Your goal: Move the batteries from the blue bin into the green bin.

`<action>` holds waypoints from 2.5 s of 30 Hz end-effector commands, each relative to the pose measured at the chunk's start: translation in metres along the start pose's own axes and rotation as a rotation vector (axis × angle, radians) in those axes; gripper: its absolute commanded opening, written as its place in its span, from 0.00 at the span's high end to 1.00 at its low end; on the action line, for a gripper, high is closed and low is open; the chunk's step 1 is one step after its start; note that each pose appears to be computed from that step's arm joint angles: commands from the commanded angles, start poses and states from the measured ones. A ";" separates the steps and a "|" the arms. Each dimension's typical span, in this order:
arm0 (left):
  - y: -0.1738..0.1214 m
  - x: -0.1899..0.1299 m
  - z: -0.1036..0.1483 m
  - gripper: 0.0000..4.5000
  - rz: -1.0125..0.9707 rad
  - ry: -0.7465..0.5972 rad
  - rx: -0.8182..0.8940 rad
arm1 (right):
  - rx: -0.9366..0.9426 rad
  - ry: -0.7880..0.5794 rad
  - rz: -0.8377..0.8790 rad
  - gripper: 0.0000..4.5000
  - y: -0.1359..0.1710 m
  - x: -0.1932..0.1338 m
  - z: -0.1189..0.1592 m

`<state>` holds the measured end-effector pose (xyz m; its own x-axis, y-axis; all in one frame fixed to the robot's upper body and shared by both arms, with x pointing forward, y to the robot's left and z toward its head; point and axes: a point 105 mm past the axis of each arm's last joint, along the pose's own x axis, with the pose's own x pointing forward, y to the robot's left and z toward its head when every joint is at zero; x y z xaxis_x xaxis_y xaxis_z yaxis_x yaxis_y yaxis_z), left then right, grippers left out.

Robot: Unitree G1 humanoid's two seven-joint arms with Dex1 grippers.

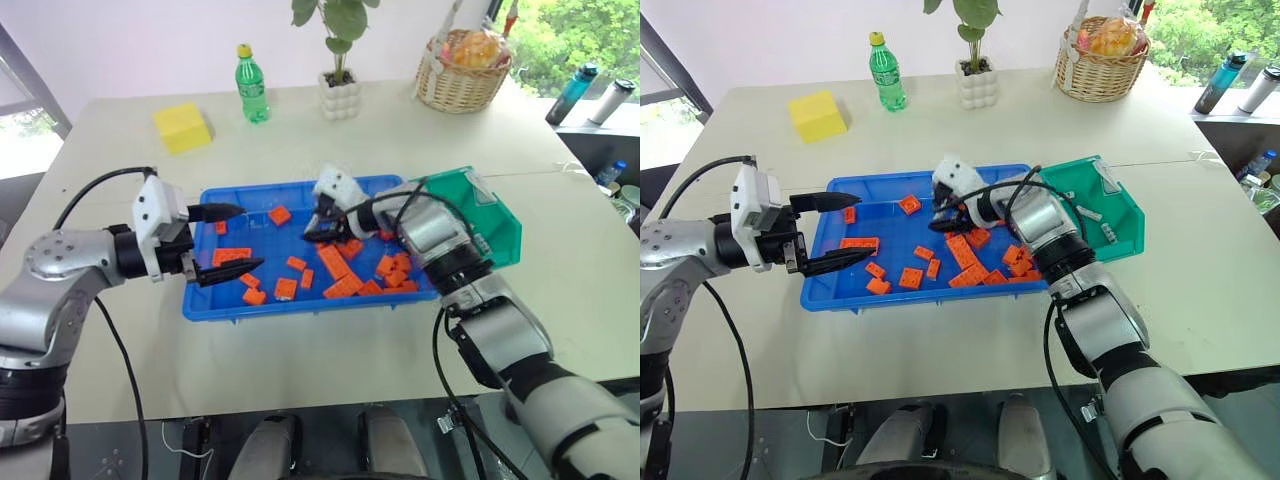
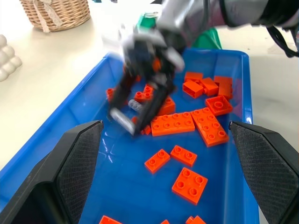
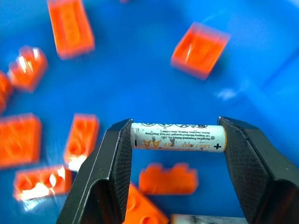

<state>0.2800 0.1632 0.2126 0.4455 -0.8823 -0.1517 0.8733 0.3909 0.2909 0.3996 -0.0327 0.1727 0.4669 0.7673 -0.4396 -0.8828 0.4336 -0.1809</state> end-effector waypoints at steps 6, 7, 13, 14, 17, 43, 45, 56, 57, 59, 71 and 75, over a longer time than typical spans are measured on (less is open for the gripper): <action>0.003 0.002 0.004 0.00 -0.008 -0.015 0.034 | 0.169 -0.116 -0.402 0.50 -0.059 -0.131 0.003; 0.003 0.002 0.004 0.00 -0.011 -0.015 0.033 | 0.180 -0.097 -0.440 0.50 -0.062 -0.144 -0.005; 0.006 0.009 0.003 0.00 -0.037 -0.027 0.034 | 0.277 0.029 -0.621 0.50 -0.064 -0.204 -0.060; 0.007 0.011 0.004 0.00 -0.042 -0.030 0.035 | 0.293 0.030 -0.616 0.39 -0.062 -0.205 -0.064; 0.008 0.014 0.006 0.00 -0.053 -0.036 0.038 | 0.290 0.043 -0.614 0.15 -0.058 -0.202 -0.069; 0.008 0.007 0.010 0.00 -0.001 -0.034 0.052 | 0.092 0.018 -0.142 0.01 0.000 -0.021 -0.034; 0.007 0.006 0.010 0.00 0.003 -0.034 0.052 | 0.092 0.022 -0.139 0.01 -0.001 -0.019 -0.037; 0.006 0.003 0.012 0.00 0.022 -0.031 0.054 | 0.023 0.074 -0.140 0.01 -0.015 -0.010 -0.048; 0.007 0.003 0.013 0.00 0.024 -0.031 0.055 | -0.001 0.085 -0.136 0.01 -0.017 -0.012 -0.048; 0.008 0.002 0.013 0.00 0.027 -0.031 0.057 | -0.034 0.098 -0.119 0.01 -0.018 -0.015 -0.048; 0.010 0.005 0.013 0.00 0.034 -0.049 0.060 | -0.123 0.156 -0.009 0.01 -0.010 -0.029 -0.036; 0.009 0.006 0.013 0.00 0.034 -0.053 0.062 | -0.112 0.142 0.000 0.01 -0.008 -0.022 -0.035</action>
<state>0.2894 0.1576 0.2157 0.4567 -0.8816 -0.1193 0.8610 0.4042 0.3087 0.3909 -0.0804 0.1337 0.4468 0.6647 -0.5987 -0.8909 0.3916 -0.2300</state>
